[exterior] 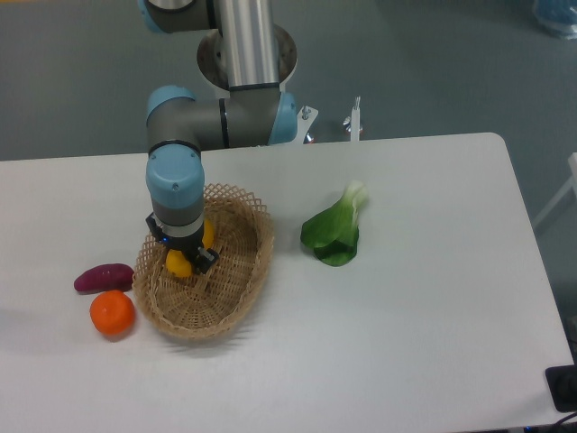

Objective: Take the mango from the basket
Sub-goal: 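Lift the mango out of the basket and carry it beside the bok choy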

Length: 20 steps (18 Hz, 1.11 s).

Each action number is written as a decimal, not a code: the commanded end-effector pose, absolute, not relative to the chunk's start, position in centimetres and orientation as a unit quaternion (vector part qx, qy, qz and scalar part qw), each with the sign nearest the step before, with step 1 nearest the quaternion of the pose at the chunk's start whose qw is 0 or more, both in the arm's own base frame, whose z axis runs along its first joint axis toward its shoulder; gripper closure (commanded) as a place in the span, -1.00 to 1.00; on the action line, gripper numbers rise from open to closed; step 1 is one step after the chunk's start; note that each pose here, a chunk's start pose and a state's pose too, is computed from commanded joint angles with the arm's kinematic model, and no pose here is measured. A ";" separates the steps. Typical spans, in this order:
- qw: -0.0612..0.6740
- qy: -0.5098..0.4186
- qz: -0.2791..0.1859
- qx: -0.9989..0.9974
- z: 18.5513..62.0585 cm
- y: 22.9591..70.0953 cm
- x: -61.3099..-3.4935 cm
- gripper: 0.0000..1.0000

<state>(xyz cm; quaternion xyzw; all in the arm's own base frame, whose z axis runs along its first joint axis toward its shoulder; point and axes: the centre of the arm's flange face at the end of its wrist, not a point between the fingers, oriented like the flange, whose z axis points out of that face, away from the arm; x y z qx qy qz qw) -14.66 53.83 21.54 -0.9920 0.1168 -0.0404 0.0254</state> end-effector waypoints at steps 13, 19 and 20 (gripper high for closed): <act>0.074 0.020 0.008 -0.997 28.5 51.8 -28.1 0.47; 0.066 0.005 0.031 -0.997 30.0 48.9 -36.3 0.47; 0.061 0.006 0.037 -0.997 30.0 48.2 -37.5 0.47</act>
